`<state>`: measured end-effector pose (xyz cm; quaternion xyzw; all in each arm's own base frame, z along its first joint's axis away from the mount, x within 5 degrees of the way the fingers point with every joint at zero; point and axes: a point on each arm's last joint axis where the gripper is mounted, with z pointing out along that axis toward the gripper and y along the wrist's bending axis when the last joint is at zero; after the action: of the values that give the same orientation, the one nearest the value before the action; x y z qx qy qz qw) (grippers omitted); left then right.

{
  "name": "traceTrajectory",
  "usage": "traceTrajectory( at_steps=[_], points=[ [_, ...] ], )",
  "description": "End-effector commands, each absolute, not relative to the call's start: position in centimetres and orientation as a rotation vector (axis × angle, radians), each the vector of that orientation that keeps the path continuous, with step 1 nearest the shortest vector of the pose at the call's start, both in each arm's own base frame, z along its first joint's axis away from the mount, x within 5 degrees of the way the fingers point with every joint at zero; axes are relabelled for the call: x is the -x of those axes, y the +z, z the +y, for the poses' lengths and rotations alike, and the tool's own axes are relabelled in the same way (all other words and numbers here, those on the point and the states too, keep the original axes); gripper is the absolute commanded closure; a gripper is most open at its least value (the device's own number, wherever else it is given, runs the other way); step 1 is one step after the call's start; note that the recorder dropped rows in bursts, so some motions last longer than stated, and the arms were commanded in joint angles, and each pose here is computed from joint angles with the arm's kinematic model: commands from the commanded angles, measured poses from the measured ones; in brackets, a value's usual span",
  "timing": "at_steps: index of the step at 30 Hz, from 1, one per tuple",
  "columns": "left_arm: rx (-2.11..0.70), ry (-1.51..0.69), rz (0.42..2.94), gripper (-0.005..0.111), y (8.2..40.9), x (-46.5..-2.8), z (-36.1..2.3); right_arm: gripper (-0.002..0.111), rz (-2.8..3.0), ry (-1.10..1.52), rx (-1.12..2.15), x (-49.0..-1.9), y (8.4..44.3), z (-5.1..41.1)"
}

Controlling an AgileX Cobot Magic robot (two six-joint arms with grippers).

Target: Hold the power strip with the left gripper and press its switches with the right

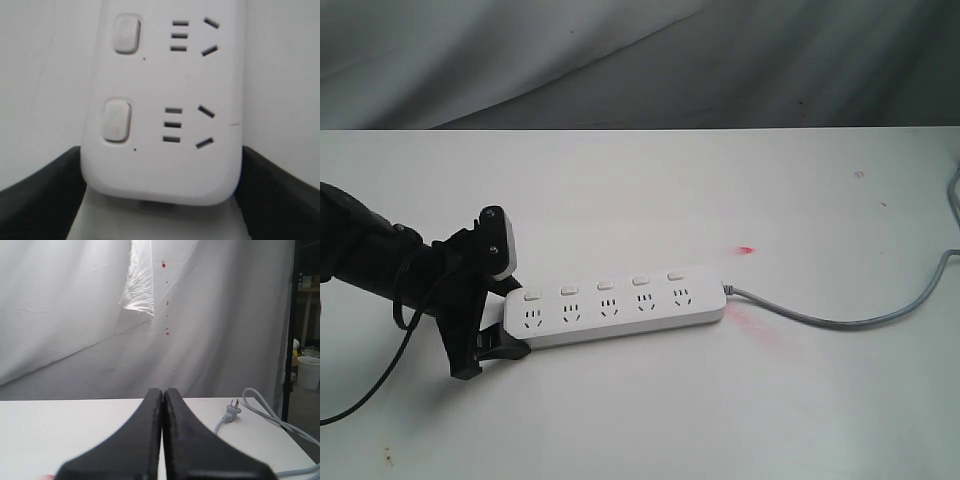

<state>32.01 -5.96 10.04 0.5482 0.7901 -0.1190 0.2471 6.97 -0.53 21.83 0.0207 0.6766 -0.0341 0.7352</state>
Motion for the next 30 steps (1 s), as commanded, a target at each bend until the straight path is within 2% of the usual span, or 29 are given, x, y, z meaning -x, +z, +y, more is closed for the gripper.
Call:
traceTrajectory(
  at_steps=[1, 13, 16, 24, 30],
  points=[
    [-1.506, -0.278, 2.159, 0.061, 9.8, -32.2, -5.6, 0.108, 1.487, -0.079, -0.035, -7.0, 21.7, -0.5],
    [-1.506, -0.278, 2.159, 0.061, 9.8, -32.2, -5.6, 0.108, 1.562, -0.045, -0.081, -7.0, 21.7, -0.6],
    [-1.506, -0.278, 2.159, 0.061, 9.8, -32.2, -5.6, 0.108, 1.682, -0.041, -0.085, -6.6, 23.6, -0.5],
    [-1.506, -0.278, 2.159, 0.061, 9.8, -32.2, -5.6, 0.108, 1.655, -0.037, -0.085, -5.6, 31.7, -0.4],
    [-1.506, -0.278, 2.159, 0.061, 9.8, -32.2, -5.6, 0.108, 1.778, 0.035, -0.023, -9.4, 33.5, 0.1]
  ],
)
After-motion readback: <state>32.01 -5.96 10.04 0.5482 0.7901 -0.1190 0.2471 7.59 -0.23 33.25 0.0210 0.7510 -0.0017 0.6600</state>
